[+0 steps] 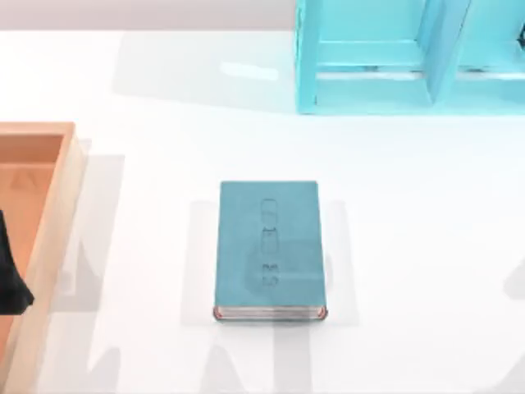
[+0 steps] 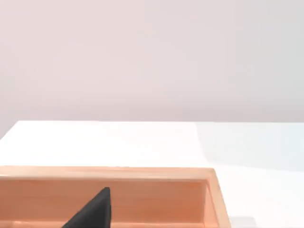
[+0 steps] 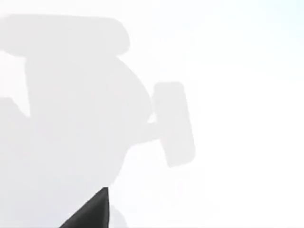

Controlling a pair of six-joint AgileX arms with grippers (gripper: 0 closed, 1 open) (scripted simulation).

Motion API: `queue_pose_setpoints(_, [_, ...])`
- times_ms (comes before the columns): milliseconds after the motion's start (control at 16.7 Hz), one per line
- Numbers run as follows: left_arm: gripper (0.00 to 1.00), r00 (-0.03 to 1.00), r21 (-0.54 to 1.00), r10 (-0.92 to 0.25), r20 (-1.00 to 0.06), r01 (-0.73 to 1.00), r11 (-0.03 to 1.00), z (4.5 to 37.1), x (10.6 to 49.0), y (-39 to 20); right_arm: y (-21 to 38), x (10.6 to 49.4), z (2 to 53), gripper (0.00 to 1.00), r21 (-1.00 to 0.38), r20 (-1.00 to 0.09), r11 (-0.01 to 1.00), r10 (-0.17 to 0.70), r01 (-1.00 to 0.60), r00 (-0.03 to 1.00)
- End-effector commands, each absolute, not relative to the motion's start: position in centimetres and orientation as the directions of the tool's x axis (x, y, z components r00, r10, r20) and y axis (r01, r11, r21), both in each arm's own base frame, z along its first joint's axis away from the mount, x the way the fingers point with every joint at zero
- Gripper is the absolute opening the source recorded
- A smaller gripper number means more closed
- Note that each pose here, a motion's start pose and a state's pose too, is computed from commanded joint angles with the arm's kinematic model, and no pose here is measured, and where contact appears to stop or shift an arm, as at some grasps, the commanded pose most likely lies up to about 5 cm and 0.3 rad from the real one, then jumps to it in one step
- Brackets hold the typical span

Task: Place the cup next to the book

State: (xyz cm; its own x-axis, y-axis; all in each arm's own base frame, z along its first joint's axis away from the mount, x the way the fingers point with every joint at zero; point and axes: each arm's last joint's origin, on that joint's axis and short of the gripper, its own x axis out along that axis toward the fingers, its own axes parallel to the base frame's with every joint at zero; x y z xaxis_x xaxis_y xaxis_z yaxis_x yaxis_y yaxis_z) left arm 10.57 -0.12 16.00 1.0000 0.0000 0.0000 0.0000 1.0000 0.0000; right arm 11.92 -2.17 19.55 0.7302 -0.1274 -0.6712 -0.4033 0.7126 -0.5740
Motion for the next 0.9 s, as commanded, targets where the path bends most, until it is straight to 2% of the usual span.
queue_pose_setpoints(180, [1.0,1.0,0.0,0.0,0.0,0.0,1.0,16.0,10.6,-0.1,-3.0,12.6,20.3,1.0,-0.508,-0.839,0.528,-0.125,-0.681,0.53])
queue_pose_setpoints(420, [1.0,1.0,0.0,0.0,0.0,0.0,1.0,16.0,10.6,-0.1,-4.3,13.6,21.5,1.0,-0.276,-0.961,0.302,-0.082,-0.912,0.264])
queue_pose_setpoints(660, [1.0,1.0,0.0,0.0,0.0,0.0,1.0,16.0,10.6,-0.1,-5.5,14.6,22.7,1.0,-0.083,-0.996,0.12,-0.03,-0.989,0.08])
queue_pose_setpoints(900, [1.0,1.0,0.0,0.0,0.0,0.0,1.0,16.0,10.6,-0.1,-6.2,15.2,23.5,1.0,-0.004,-1.0,0.016,-0.002,-1.0,0.004])
